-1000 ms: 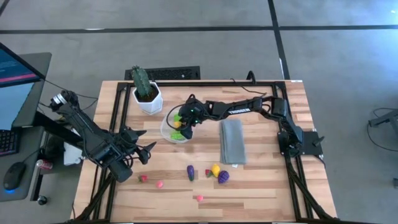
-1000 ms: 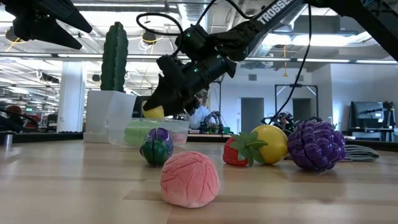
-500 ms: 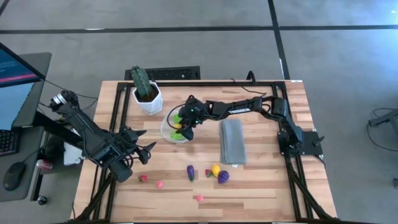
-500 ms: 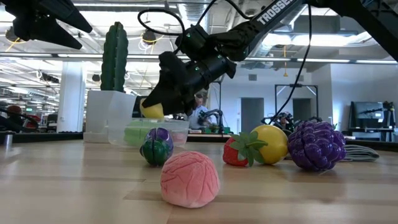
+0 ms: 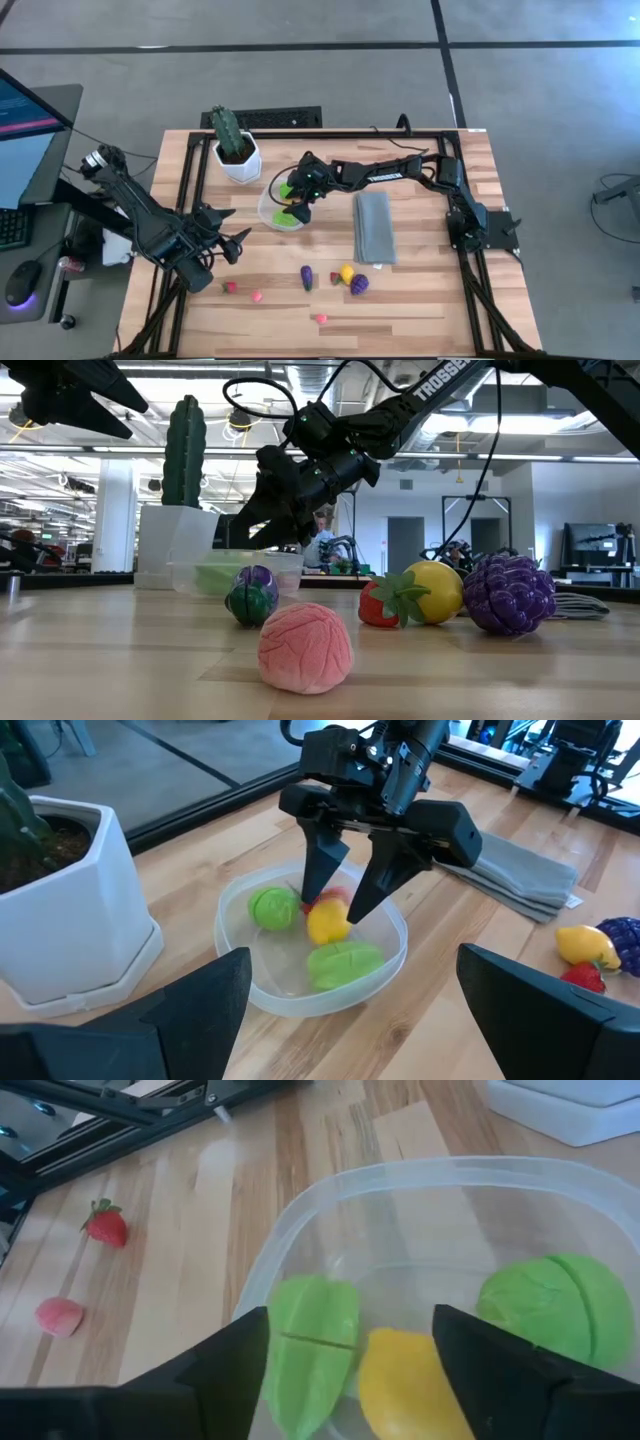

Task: Pick and placing Produce into tupperware
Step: Put the top yellow lemon into the transparent container, then put the left red strawberry into the transparent container

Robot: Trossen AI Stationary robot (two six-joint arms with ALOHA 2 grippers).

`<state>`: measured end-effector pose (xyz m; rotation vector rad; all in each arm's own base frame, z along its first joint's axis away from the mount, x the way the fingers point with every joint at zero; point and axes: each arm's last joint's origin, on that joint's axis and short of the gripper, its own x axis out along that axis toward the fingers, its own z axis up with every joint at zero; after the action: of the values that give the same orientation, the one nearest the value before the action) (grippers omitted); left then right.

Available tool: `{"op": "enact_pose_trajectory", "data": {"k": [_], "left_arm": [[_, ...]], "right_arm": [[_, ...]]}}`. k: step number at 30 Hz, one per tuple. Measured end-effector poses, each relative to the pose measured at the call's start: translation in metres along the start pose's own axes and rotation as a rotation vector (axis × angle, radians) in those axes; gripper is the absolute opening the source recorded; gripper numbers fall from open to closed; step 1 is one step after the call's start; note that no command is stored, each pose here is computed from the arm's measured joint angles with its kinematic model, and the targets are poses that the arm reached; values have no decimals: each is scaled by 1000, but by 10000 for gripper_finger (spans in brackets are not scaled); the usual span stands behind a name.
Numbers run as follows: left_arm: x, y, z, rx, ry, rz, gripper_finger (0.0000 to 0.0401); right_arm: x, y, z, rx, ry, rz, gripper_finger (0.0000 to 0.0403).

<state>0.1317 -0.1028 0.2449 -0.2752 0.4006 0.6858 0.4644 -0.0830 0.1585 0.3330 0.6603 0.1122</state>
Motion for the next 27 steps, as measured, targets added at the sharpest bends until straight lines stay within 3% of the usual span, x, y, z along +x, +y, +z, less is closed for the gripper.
{"op": "enact_pose_trajectory", "data": {"k": [5, 10, 18, 22, 27], "left_arm": [[0, 0, 0, 4, -1, 1, 343], [0, 0, 0, 3, -1, 0, 343], [0, -4, 0, -38, 17, -21, 343], [0, -8, -3, -34, 134, -55, 343], [-2, -9, -10, 90, 355, -110, 343]], "right_arm": [[0, 0, 0, 7, -1, -4, 340], [-7, 4, 7, -20, -18, 23, 336], [-54, 30, 30, -141, 0, 66, 324], [-81, 43, 29, -169, 107, 66, 322], [-107, 55, 19, -134, 270, 62, 322]]}}
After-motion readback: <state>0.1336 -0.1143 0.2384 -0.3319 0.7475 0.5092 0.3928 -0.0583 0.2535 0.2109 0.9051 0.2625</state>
